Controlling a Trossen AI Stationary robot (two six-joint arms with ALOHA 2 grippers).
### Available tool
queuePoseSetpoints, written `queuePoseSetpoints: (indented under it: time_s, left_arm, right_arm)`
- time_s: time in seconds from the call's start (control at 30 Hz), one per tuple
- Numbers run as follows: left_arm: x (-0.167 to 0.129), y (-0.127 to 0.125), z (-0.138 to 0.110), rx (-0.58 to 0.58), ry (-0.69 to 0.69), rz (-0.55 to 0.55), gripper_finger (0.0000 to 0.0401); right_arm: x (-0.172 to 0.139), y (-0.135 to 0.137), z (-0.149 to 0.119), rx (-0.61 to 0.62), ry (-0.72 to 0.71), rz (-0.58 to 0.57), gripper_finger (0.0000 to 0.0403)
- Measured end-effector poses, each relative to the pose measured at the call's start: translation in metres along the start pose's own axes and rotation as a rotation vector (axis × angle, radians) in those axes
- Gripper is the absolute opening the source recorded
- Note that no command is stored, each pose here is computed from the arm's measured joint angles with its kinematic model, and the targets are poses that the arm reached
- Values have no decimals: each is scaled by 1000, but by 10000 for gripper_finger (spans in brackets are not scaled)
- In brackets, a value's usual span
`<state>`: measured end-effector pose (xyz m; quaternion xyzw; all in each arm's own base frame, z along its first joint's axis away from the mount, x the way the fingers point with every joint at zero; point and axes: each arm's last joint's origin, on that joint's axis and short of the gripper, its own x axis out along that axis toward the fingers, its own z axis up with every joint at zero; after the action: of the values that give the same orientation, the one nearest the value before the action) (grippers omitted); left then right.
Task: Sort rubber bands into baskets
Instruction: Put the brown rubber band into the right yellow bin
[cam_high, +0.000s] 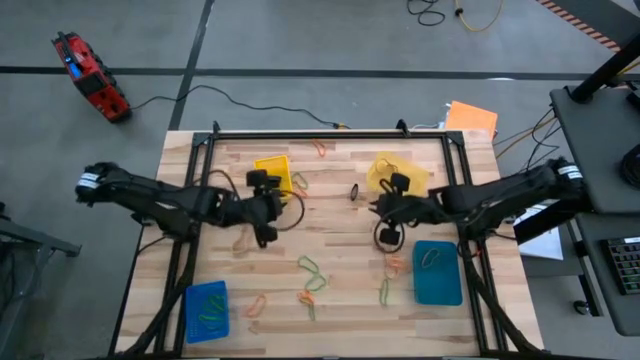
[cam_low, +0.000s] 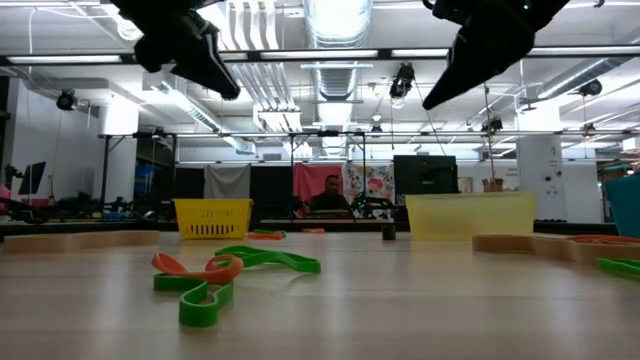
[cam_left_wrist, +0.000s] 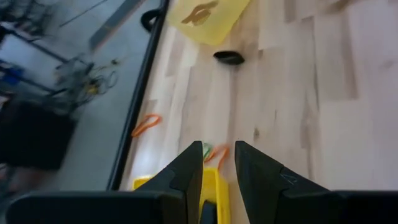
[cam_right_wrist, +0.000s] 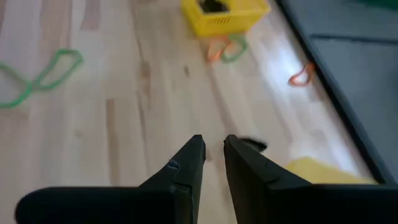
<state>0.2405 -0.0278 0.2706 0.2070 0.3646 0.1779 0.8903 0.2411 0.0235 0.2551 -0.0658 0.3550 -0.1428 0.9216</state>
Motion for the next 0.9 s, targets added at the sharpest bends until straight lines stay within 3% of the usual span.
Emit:
queuePoseSetpoints:
  time_s: [0.2, 0.4, 0.7, 0.9]
  left_arm:
    - [8, 18, 3, -31, -75, -217, 79]
    - [15, 12, -3, -102, -39, -428, 79]
    - [38, -7, -17, -67, 77, -456, 79]
    - [40, -11, -30, -195, 262, -454, 79]
  right_arm:
    - [-3, -16, 2, 64, -45, -34, 58]
    - [1, -18, 5, 137, -63, -43, 56]
    - [26, -8, 10, 197, -90, -38, 52]
    - [32, -5, 6, 262, -56, -40, 53]
